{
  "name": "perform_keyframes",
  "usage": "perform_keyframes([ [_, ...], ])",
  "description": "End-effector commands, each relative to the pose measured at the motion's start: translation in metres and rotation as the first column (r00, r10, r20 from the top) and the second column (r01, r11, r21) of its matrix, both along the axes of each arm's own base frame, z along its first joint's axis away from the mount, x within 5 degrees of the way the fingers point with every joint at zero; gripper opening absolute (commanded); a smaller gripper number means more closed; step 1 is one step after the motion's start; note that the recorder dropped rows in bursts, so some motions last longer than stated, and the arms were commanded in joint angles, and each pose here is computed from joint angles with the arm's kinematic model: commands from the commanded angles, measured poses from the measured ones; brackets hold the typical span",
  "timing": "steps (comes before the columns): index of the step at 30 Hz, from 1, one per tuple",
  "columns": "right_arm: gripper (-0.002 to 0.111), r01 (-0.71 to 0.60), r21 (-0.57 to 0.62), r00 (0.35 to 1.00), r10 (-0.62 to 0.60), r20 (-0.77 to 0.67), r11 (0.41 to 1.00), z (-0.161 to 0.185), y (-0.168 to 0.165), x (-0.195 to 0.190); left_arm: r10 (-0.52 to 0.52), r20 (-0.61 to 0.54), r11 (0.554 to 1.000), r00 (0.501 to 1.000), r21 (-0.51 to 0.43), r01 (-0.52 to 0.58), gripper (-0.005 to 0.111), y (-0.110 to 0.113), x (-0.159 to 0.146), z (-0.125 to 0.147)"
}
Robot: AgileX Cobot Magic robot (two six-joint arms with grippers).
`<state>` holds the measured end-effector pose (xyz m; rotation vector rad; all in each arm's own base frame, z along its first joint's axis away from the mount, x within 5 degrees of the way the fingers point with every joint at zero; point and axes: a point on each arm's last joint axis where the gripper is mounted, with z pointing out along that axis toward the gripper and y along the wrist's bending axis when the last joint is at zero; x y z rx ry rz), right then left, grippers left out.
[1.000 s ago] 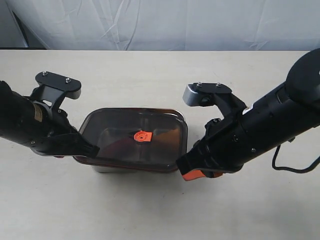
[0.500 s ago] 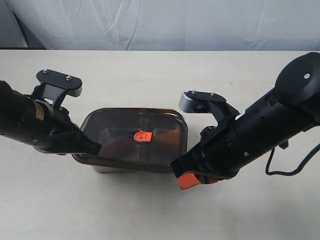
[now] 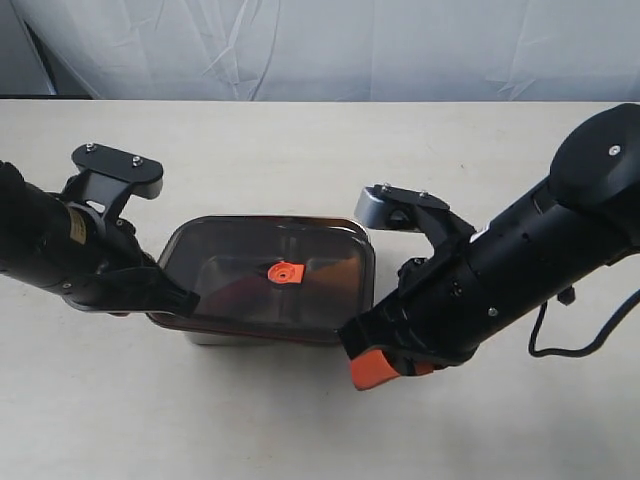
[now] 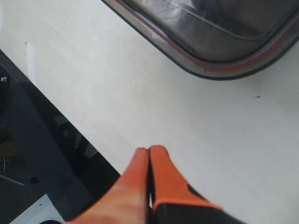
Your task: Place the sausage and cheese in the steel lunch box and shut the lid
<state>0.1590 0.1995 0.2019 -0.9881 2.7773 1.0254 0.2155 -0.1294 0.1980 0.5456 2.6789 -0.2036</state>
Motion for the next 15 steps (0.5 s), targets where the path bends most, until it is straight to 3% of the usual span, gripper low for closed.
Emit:
perform_keyframes([
  [1,0.000,-0.036,0.008,0.999,0.036,0.010,0.999,0.0000,0.0091,-0.0088,0.004,-0.008,1.000,1.000,0.001,-0.004,0.000,0.0003,-0.0003,-0.0013],
  [15,0.000,-0.031,0.018,0.997,0.030,0.069,0.999,-0.0006,0.0184,-0.0122,0.004,-0.008,1.000,1.000,0.001,-0.004,0.000,0.0003,-0.0003,-0.0013],
])
